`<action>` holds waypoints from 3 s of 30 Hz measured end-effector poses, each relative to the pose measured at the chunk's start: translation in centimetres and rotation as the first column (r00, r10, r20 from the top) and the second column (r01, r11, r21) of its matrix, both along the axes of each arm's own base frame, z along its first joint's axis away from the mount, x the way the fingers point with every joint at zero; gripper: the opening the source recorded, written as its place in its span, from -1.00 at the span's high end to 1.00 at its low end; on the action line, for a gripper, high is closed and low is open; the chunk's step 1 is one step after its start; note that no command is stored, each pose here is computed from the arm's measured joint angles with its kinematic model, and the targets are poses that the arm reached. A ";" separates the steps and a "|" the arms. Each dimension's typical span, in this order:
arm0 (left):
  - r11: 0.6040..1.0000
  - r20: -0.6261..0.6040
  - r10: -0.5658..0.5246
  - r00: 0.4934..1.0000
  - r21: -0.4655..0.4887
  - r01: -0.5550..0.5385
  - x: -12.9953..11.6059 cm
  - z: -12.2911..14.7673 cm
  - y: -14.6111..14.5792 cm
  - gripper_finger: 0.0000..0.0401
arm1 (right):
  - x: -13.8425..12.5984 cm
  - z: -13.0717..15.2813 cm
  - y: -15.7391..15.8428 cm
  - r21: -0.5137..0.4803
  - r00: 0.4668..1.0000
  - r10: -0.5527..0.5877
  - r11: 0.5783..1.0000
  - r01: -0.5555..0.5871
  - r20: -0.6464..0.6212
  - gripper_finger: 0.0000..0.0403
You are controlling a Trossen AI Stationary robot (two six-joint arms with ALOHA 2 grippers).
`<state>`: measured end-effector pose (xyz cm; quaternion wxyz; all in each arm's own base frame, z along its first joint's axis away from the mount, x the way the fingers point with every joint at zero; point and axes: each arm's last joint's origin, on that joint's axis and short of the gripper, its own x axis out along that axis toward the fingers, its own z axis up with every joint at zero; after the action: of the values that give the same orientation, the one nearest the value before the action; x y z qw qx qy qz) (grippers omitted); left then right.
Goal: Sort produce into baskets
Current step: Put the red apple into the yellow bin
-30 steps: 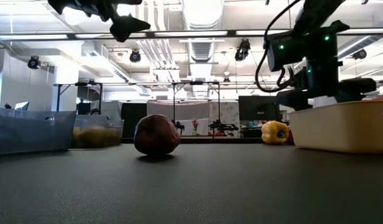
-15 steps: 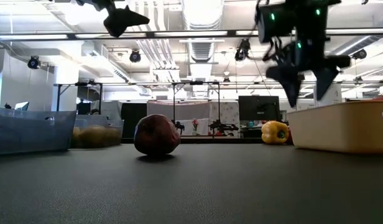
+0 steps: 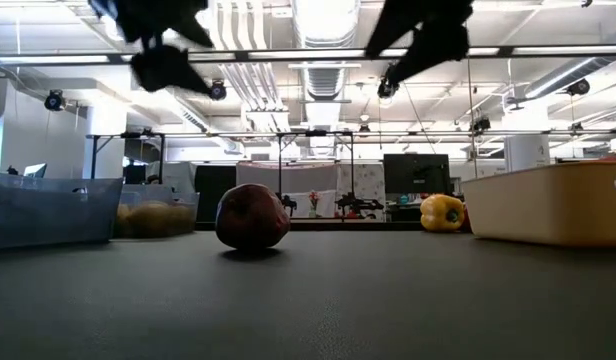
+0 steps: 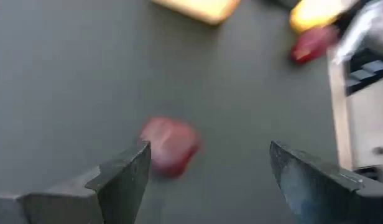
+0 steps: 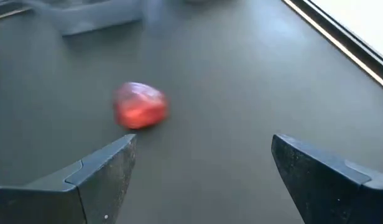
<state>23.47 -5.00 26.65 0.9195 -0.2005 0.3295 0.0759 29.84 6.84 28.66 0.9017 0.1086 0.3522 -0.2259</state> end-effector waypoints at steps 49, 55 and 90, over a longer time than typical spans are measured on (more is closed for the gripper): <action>0.970 -0.217 0.131 0.967 0.231 -0.079 6.6 -12.8 1.3 -0.54 | 12.2 -13.5 -2.0 0.053 0.810 0.464 0.876 -0.479 -0.357 -0.67; 0.959 -0.252 0.143 0.957 0.276 -0.071 5.2 -11.3 1.6 -0.54 | 11.9 -12.6 -2.1 0.088 0.825 0.422 0.902 -0.422 -0.376 -0.48; 0.923 0.155 0.159 0.975 0.328 -0.203 0.3 0.3 4.2 -0.54 | -9.5 -7.5 -4.4 0.233 0.728 -0.253 0.837 0.495 -0.637 -0.66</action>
<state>23.78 -0.80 26.92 0.9482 -0.0720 0.2329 0.2037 20.32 2.40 21.16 0.6431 0.2805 0.6180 -0.3545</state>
